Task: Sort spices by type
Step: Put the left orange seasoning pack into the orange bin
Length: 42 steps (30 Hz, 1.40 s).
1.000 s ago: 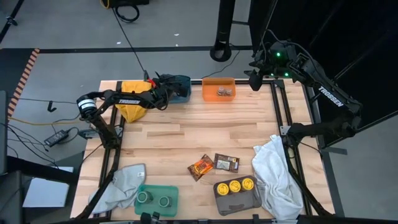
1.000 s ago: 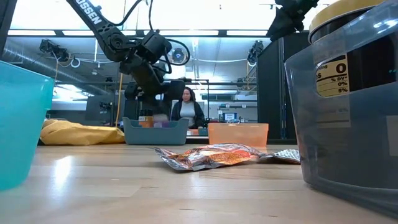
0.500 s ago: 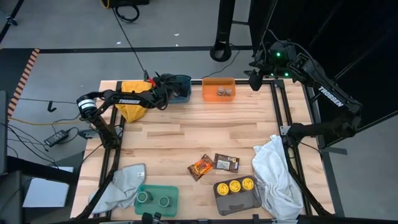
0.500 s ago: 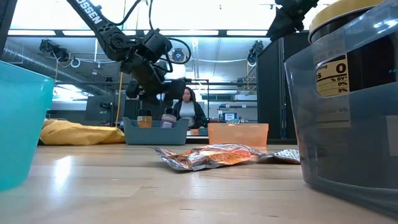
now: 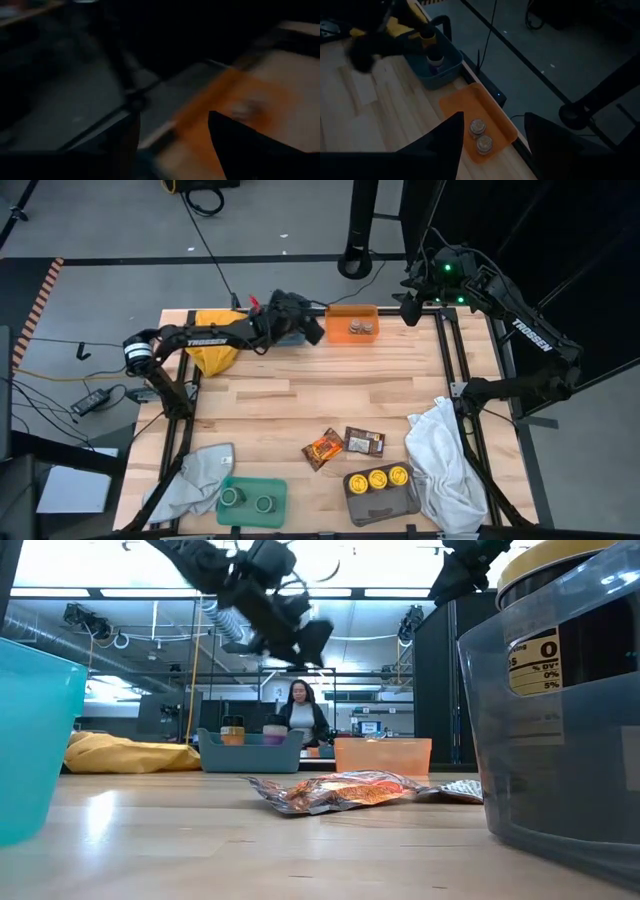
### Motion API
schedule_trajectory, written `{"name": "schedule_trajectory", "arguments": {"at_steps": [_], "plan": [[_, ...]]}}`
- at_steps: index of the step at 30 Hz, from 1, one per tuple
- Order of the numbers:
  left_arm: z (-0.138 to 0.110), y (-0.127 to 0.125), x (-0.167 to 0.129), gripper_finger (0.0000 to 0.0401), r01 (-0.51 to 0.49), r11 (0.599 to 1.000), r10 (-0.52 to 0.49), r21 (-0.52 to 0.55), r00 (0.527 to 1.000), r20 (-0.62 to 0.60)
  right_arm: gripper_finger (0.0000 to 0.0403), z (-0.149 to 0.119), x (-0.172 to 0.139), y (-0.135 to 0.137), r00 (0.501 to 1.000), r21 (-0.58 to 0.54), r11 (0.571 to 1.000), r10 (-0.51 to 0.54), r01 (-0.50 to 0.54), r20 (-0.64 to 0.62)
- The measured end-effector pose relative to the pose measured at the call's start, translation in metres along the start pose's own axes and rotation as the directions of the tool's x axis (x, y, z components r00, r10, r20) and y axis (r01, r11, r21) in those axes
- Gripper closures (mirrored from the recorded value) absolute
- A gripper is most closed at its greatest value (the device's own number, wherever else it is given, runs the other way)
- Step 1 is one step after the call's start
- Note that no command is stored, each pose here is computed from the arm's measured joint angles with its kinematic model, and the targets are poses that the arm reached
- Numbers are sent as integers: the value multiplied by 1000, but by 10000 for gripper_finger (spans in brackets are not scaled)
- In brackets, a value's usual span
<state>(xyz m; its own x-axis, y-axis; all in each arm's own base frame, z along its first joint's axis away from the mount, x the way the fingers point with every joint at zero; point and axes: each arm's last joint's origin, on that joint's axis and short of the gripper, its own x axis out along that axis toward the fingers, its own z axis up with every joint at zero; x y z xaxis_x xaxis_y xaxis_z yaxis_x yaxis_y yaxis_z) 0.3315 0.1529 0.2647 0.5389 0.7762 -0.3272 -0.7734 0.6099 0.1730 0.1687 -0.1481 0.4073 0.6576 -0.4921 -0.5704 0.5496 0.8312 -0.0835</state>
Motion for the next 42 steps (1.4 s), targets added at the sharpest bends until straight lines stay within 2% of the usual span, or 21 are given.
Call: {"name": "schedule_trajectory", "arguments": {"at_steps": [2, 4, 6, 10, 13, 16, 24, 27, 31, 33, 37, 42], "plan": [[13, -9, -7, 161, 166, 985, -163, 51, 985, -56, 187, 0, 0, 0, 1000, -2, 1000, 0, 0, 0], [24, -19, -16, 161, 336, 939, -328, 65, 938, -116, 188, 0, 0, 0, 1000, -6, 1000, 0, 0, 0], [26, -27, -25, 161, 451, 890, -434, 67, 884, -174, 188, 0, 0, 0, 1000, -7, 1000, 3, -3, 0], [16, -46, -42, 157, 579, 812, -537, 68, 789, -299, 186, 0, 0, 0, 1000, -8, 1000, 8, -8, 1], [1, -63, -57, 148, 646, 759, -572, 87, 724, -386, 186, 0, 0, 0, 1000, -8, 1000, 8, -8, 1], [-17, -79, -73, 137, 680, 730, -574, 70, 666, -476, 187, 0, 0, 0, 1000, -8, 1000, 9, -9, 0], [-46, -120, -110, 108, 733, 679, -660, -40, 586, -470, 186, -3, 0, 1, 1000, -6, 1000, 15, -16, -27], [-57, -130, -114, 100, 729, 676, -699, -111, 586, -409, 187, -4, 0, 2, 998, -4, 999, 47, -47, -40], [-77, -140, -118, 96, 707, 686, -700, -174, 576, -421, 186, -6, 0, 4, 994, -21, 995, 98, -99, -54], [-92, -147, -120, 95, 700, 693, -682, -169, 562, -468, 185, -7, 0, 4, 992, -21, 993, 111, -112, -60], [-114, -170, -124, 95, 714, 686, -678, -142, 554, -484, 187, -7, 0, 5, 990, -18, 992, 121, -122, -66], [-137, -202, -121, 95, 704, 695, -683, -145, 582, -441, 186, -9, -1, 6, 988, -16, 991, 132, -133, -78]]}}
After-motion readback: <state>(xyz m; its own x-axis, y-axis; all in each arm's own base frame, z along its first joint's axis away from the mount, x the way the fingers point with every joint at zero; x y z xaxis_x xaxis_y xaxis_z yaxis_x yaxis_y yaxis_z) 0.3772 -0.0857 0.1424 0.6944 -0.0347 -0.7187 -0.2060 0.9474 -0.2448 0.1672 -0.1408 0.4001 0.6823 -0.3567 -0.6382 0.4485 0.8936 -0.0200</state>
